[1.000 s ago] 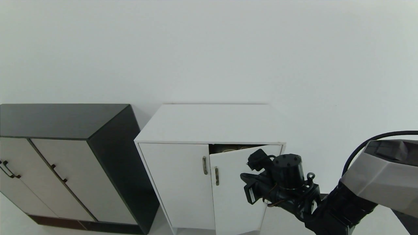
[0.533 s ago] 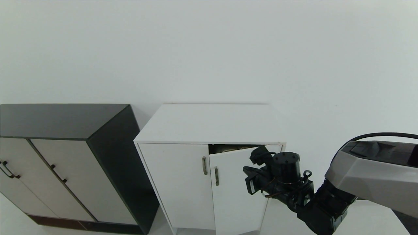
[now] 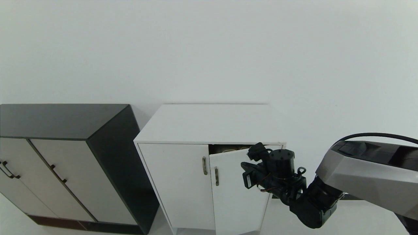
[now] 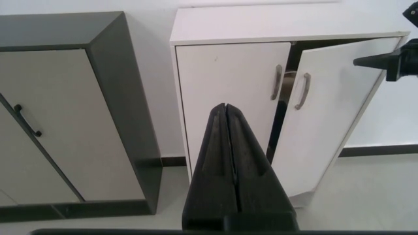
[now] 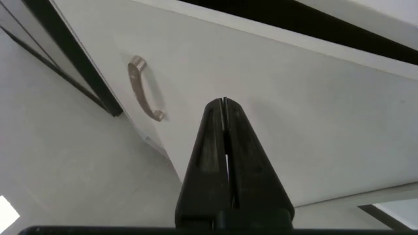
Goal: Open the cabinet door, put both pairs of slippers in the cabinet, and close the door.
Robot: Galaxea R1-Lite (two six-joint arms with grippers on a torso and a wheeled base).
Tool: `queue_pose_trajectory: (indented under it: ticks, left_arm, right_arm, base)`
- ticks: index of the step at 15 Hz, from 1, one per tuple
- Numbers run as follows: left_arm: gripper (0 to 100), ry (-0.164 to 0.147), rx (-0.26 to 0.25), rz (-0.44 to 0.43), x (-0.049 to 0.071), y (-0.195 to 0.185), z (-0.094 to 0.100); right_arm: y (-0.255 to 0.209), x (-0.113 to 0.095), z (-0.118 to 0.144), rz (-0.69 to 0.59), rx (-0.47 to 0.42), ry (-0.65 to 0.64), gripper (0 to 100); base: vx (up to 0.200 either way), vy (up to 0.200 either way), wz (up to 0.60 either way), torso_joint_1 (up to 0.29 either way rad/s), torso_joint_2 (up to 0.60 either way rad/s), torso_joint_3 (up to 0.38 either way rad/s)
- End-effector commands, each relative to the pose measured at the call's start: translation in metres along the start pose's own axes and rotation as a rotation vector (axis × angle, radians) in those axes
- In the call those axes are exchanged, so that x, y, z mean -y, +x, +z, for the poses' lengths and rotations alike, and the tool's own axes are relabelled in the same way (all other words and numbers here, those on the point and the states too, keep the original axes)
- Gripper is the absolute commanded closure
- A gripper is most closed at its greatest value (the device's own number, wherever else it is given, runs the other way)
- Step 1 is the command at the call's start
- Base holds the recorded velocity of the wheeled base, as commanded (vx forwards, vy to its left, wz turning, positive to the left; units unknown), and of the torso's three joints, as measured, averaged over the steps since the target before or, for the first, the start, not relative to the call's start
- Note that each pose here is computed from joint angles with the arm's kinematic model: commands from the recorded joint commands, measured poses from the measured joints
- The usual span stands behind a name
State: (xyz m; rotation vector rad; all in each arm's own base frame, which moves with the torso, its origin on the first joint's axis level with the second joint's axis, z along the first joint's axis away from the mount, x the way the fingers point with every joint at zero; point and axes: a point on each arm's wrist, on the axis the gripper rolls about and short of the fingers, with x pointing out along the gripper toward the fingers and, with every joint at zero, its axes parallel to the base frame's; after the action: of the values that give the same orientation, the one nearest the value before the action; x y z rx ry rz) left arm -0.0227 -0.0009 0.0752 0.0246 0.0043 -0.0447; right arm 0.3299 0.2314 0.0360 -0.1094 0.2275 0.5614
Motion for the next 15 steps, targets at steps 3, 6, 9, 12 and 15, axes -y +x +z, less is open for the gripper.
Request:
queue_pose_trajectory:
  ticks: [3, 6, 9, 12, 15]
  left_arm:
    - [100, 0.0, 0.0, 0.0, 0.0, 0.0, 0.0]
    - [100, 0.0, 0.0, 0.0, 0.0, 0.0, 0.0]
    - [100, 0.0, 0.0, 0.0, 0.0, 0.0, 0.0]
    - [100, 0.0, 0.0, 0.0, 0.0, 0.0, 0.0]
    - [100, 0.0, 0.0, 0.0, 0.0, 0.0, 0.0]
  right_arm:
    - [0.009, 0.006, -0.004, -0.016, 0.012, 0.004, 100]
    - [0.015, 0.013, -0.007, -0.033, 0.013, 0.008, 100]
    - [0.018, 0.019, -0.007, -0.048, 0.02, 0.012, 100]
    - [0.021, 0.026, -0.005, -0.063, 0.03, 0.016, 100]
    - [0.024, 0.035, -0.007, -0.083, 0.032, 0.022, 100]
  base:
    - [0.0, 0.0, 0.0, 0.0, 0.0, 0.0]
    - [0.0, 0.0, 0.0, 0.0, 0.0, 0.0]
    - [0.0, 0.0, 0.0, 0.0, 0.0, 0.0]
    - [0.0, 0.0, 0.0, 0.0, 0.0, 0.0]
    - [0.0, 0.0, 0.0, 0.0, 0.0, 0.0]
